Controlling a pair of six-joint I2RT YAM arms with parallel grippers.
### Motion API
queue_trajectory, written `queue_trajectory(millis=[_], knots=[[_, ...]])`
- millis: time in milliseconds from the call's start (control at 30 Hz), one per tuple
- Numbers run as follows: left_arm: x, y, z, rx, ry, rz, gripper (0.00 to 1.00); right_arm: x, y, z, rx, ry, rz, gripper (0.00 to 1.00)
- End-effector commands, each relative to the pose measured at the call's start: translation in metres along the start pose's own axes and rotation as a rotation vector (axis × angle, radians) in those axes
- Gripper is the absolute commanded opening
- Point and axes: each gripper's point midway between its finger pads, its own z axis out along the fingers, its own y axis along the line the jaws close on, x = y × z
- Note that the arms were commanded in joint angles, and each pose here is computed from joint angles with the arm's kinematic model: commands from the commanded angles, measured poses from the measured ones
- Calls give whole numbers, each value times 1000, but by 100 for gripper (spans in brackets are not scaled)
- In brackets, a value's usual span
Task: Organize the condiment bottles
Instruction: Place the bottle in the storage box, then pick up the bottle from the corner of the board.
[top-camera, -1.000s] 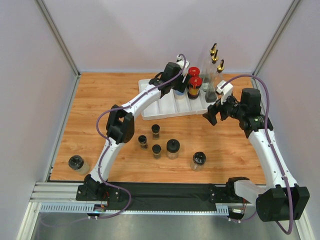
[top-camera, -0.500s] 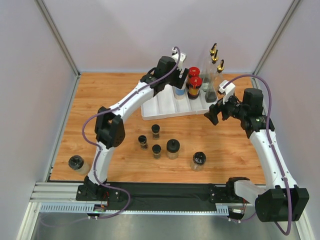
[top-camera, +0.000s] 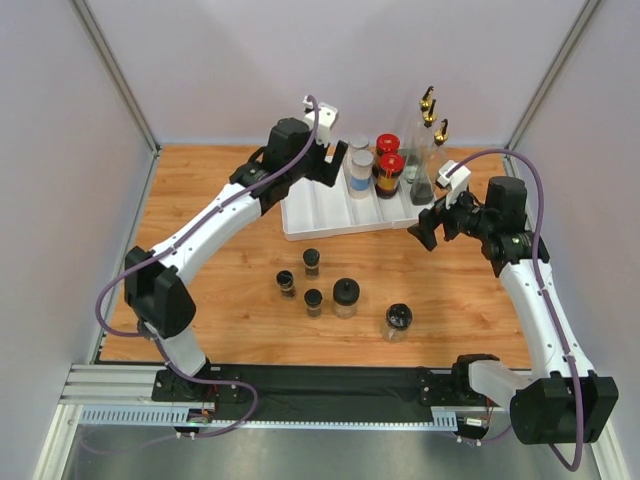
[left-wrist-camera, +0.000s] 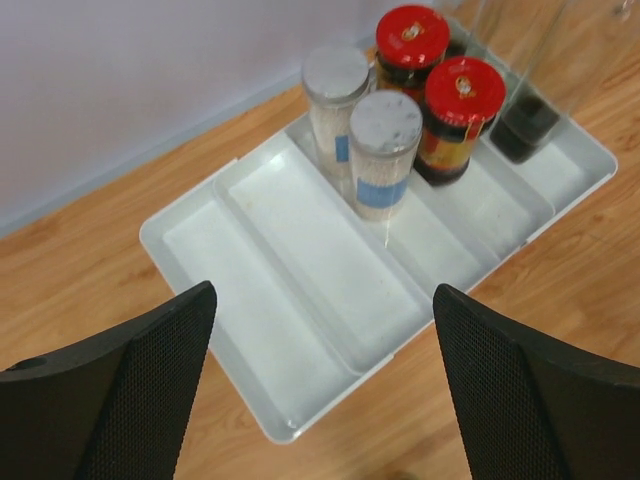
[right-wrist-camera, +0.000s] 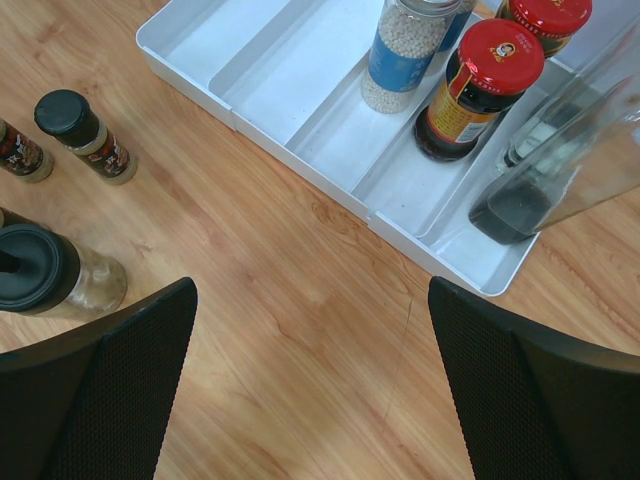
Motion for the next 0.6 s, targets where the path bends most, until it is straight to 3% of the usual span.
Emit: queue_trajectory(millis=[0,100,567], knots=[[-1,21,-35,-59,-21,-47,97,1,4,-1,-15,-10,-18,100],[-5,28,-61,-72,-42,-77,98,4,4,1,-24,-6,-14,100],[76,69,-154,-260,13,-166,100,8,4,4,-28,2,-11,100]])
